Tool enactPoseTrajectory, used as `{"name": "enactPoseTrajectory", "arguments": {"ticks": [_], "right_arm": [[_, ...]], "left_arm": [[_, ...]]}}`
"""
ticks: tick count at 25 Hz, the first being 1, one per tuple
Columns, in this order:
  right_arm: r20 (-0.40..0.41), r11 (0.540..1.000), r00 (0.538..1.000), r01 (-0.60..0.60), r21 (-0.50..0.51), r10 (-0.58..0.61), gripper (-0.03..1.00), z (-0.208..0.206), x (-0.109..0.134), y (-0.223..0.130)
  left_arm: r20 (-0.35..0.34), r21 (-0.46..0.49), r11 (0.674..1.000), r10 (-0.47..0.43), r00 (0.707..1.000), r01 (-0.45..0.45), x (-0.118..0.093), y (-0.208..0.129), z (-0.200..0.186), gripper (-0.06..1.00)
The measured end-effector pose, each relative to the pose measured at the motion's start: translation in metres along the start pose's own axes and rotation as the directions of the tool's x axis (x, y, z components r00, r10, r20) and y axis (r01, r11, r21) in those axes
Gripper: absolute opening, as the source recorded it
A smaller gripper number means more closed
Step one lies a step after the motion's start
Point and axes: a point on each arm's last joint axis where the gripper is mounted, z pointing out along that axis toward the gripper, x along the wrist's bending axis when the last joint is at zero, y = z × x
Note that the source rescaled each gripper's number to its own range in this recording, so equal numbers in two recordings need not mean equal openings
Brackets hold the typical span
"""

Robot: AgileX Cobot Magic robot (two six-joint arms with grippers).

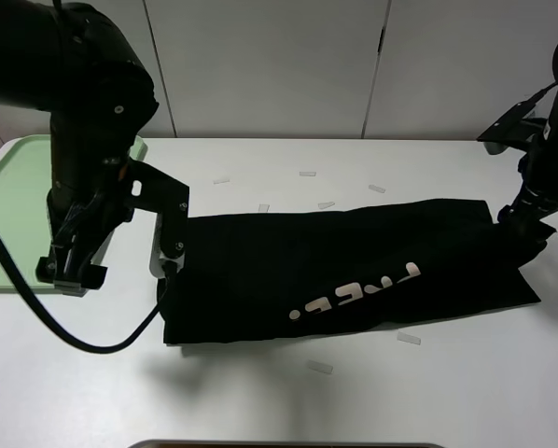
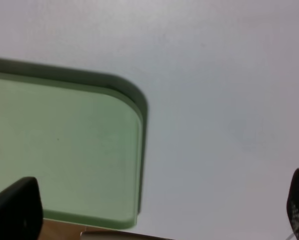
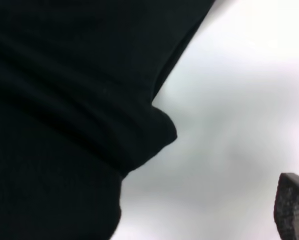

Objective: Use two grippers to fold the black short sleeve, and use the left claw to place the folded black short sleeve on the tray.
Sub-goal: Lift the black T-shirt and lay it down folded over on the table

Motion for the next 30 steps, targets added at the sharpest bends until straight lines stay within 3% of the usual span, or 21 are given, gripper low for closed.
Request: {"name": "enactPoseTrajectory", "arguments": {"ticks": [8, 13, 17, 22, 25, 30], "right_arm": [[-0.109, 0.983, 0.978, 0.183, 0.017, -0.180, 1.00, -0.001, 0.009, -0.003], [-0.180, 0.930, 0.912, 0.361, -0.072, -0.368, 1.00, -0.002, 0.018, 0.000], [-0.218, 0.892, 0.865, 0.437, -0.112, -0.451, 1.00, -0.003, 0.022, 0.000], [-0.220, 0.887, 0.859, 0.444, -0.127, -0.462, 1.00, -0.005, 0.023, 0.000], [-0.213, 0.891, 0.866, 0.428, -0.151, -0.452, 1.00, -0.012, 0.023, 0.000], [-0.166, 0.896, 0.902, 0.346, -0.278, -0.399, 1.00, -0.037, 0.024, 0.000]], "left_arm": [[-0.013, -0.021, 1.000, 0.008, 1.000, -0.008, 0.001, 0.002, 0.000, 0.98], [-0.021, -0.034, 0.999, 0.008, 1.000, -0.008, 0.002, 0.003, 0.000, 0.98], [-0.023, -0.036, 0.999, 0.008, 1.000, -0.008, 0.002, 0.003, 0.000, 0.98], [-0.022, -0.037, 0.999, -0.019, 1.000, 0.018, 0.002, 0.003, 0.000, 0.98], [-0.024, -0.049, 0.995, -0.085, 0.996, 0.083, 0.004, 0.004, -0.003, 0.98], [-0.020, -0.207, 0.952, -0.234, 0.972, 0.225, 0.012, -0.002, -0.041, 0.98]]}}
